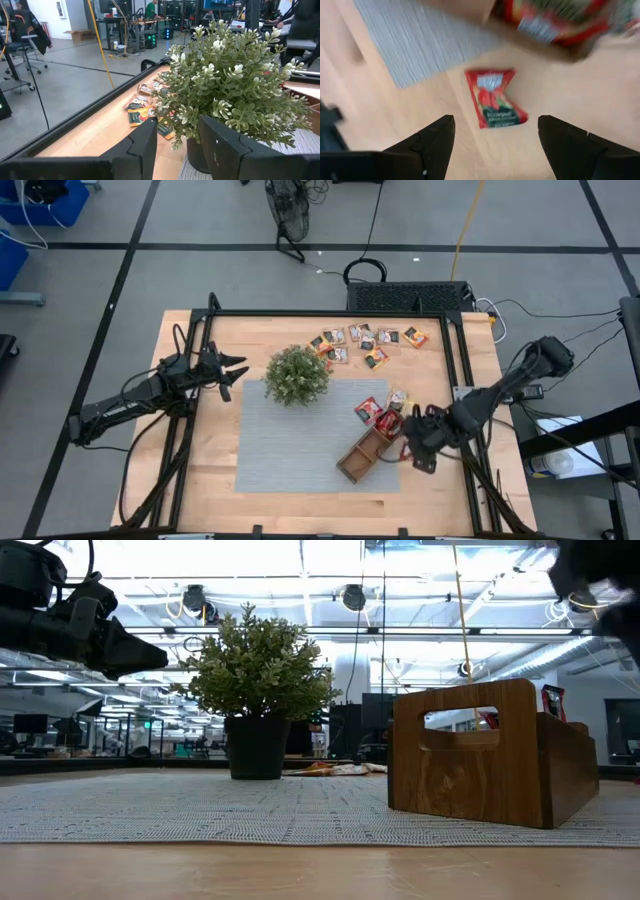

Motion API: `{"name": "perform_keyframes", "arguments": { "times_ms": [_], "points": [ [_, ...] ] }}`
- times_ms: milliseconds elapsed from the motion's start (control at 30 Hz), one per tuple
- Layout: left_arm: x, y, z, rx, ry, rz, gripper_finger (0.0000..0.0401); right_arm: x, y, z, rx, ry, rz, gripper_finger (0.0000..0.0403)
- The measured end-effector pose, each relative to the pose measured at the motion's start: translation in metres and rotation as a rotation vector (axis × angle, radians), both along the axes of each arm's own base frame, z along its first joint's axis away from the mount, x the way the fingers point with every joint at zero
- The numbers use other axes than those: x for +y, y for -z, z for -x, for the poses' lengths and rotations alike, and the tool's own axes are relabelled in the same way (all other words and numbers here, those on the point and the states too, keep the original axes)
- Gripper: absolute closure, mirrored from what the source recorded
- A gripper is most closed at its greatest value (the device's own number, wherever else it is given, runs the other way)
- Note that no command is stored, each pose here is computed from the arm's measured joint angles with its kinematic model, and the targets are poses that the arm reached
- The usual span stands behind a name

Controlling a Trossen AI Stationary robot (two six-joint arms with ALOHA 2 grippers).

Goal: Pick & Place Tea
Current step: Put the strawberry tea sachet into the brown organizer

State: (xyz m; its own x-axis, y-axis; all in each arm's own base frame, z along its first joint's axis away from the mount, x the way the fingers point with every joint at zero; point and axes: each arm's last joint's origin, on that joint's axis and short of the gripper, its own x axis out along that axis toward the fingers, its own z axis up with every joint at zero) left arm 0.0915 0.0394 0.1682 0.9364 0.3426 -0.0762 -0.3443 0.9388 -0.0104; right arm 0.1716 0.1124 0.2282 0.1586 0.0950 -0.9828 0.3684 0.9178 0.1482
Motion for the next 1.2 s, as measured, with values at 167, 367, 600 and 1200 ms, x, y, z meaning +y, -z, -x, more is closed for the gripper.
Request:
{"name": "perform_keyframes", "arguments": {
  "times_ms": [167,367,600,1200],
  "points": [
    [0.000,0.000,0.000,0.000,0.000,0.000,0.0254,0.003,0.044,0.011,0.003,-0.032,-0.044,0.0138],
    [0.000,0.000,0.000,0.000,0.000,0.000,0.0254,-0.004,0.070,0.021,0.023,-0.031,-0.022,0.0138],
    [0.000,0.000,0.000,0.000,0.000,0.000,0.0254,-0.007,0.078,0.022,-0.026,-0.084,0.018,0.0138],
    [0.000,0.000,0.000,0.000,0.000,0.000,0.0254,0.002,0.086,0.012,-0.043,-0.141,-0.048,0.0244]
  ]
}}
